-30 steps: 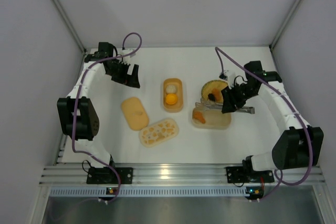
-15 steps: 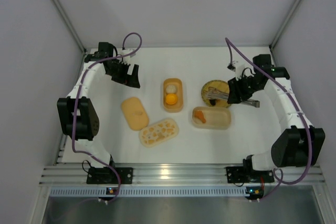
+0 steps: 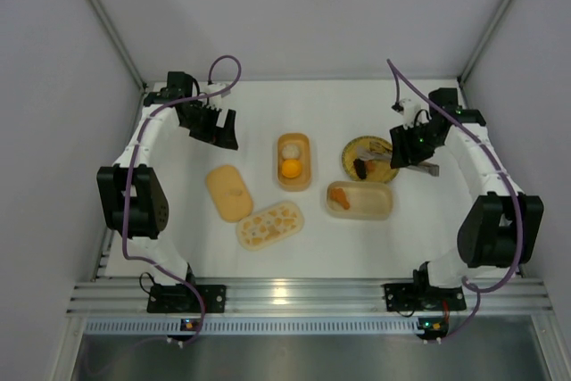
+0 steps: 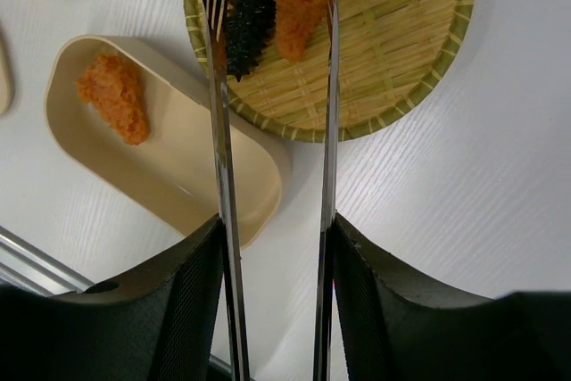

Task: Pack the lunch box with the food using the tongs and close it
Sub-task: Pick up the fake food from the plate.

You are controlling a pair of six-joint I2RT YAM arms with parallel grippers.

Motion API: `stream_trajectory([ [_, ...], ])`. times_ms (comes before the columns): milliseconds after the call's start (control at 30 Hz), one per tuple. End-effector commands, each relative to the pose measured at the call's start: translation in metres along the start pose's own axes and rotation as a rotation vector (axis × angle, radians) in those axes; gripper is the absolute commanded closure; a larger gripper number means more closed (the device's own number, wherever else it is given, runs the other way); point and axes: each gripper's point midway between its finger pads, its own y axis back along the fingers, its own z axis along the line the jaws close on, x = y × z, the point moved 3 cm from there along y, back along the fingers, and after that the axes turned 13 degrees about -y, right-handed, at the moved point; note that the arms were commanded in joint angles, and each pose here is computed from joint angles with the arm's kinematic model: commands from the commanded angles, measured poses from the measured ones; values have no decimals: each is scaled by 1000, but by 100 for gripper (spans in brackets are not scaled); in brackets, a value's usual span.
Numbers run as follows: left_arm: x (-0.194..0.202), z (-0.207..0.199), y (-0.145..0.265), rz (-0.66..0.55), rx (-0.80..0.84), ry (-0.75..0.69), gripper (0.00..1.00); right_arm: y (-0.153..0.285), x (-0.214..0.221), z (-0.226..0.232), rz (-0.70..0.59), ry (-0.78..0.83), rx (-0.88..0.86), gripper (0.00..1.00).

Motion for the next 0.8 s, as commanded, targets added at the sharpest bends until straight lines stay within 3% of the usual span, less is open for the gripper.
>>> stream_trajectory([
  [0, -12, 0, 8, -41, -6, -29, 2, 4, -31, -11, -101, -2, 52, 52],
  [567, -9, 0, 6, -32, -3, -29, 2, -20, -16, -26, -22, -6, 83, 53],
  [767, -10, 1, 5, -35, 1, -29, 2, -19, -10, -22, -5, 0, 64, 67],
])
